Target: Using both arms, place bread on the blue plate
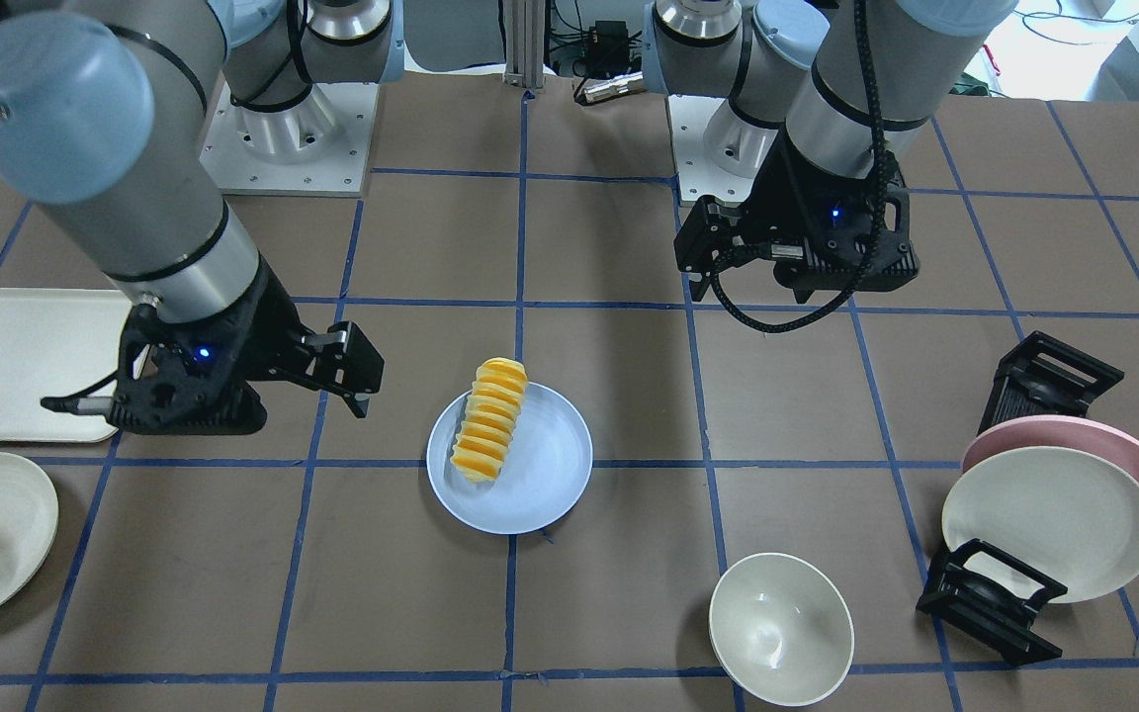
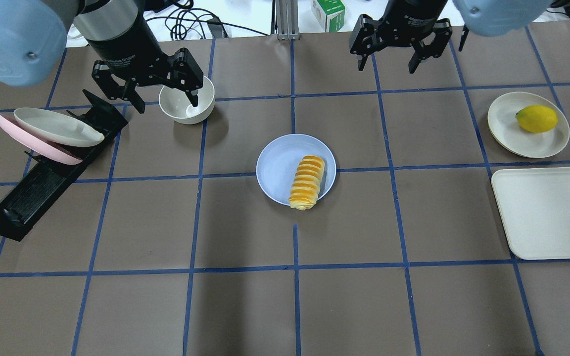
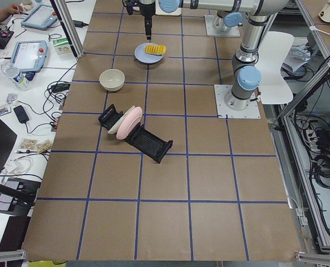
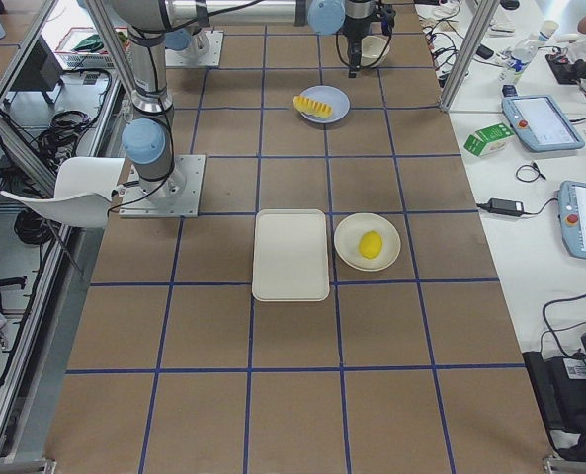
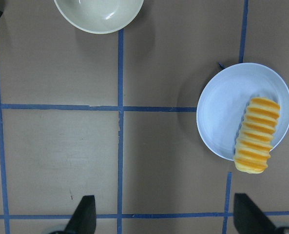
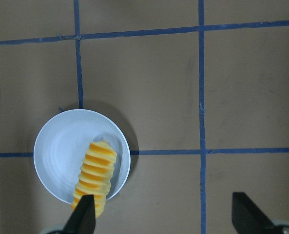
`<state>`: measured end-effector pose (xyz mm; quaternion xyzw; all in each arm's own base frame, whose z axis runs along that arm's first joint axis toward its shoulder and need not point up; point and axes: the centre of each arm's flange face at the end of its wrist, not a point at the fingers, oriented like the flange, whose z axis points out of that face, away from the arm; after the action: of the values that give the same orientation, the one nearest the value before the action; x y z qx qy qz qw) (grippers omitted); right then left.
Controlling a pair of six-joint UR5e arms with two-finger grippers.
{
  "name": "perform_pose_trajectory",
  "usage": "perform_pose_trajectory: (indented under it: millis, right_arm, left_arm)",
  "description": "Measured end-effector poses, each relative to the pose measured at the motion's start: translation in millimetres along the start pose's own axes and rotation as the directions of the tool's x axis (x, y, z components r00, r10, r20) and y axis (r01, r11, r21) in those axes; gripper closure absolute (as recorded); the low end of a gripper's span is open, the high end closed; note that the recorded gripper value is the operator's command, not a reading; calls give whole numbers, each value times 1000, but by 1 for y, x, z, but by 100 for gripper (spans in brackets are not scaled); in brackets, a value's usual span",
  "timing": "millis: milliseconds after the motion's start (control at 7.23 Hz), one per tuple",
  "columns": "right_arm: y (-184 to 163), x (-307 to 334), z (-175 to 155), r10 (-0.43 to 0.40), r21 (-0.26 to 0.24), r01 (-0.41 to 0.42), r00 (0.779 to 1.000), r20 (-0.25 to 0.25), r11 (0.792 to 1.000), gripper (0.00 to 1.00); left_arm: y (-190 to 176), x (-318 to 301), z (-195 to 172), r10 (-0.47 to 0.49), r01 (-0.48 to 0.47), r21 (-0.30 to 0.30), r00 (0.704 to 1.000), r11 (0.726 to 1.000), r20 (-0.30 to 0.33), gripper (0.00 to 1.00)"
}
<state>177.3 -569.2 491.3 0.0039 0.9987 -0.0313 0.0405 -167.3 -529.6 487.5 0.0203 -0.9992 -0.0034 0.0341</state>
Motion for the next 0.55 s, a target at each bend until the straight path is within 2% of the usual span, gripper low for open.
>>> perform_pose_trajectory:
  millis: [277,415,553]
  right_arm:
    - [39,18,7,-88,-59,83,991,-101,995,0]
    - [53,26,8,-100,-65,93,988,-118,993,0]
    - [59,30,7,-93,-58,87,991,-94,995,0]
  left_arm:
    - [0,0,-1,0,0,1,1000,1000,0,0]
    - [0,0,-1,0,0,2,1000,1000,0,0]
    - [1,0,-2,0,0,3,1000,1000,0,0]
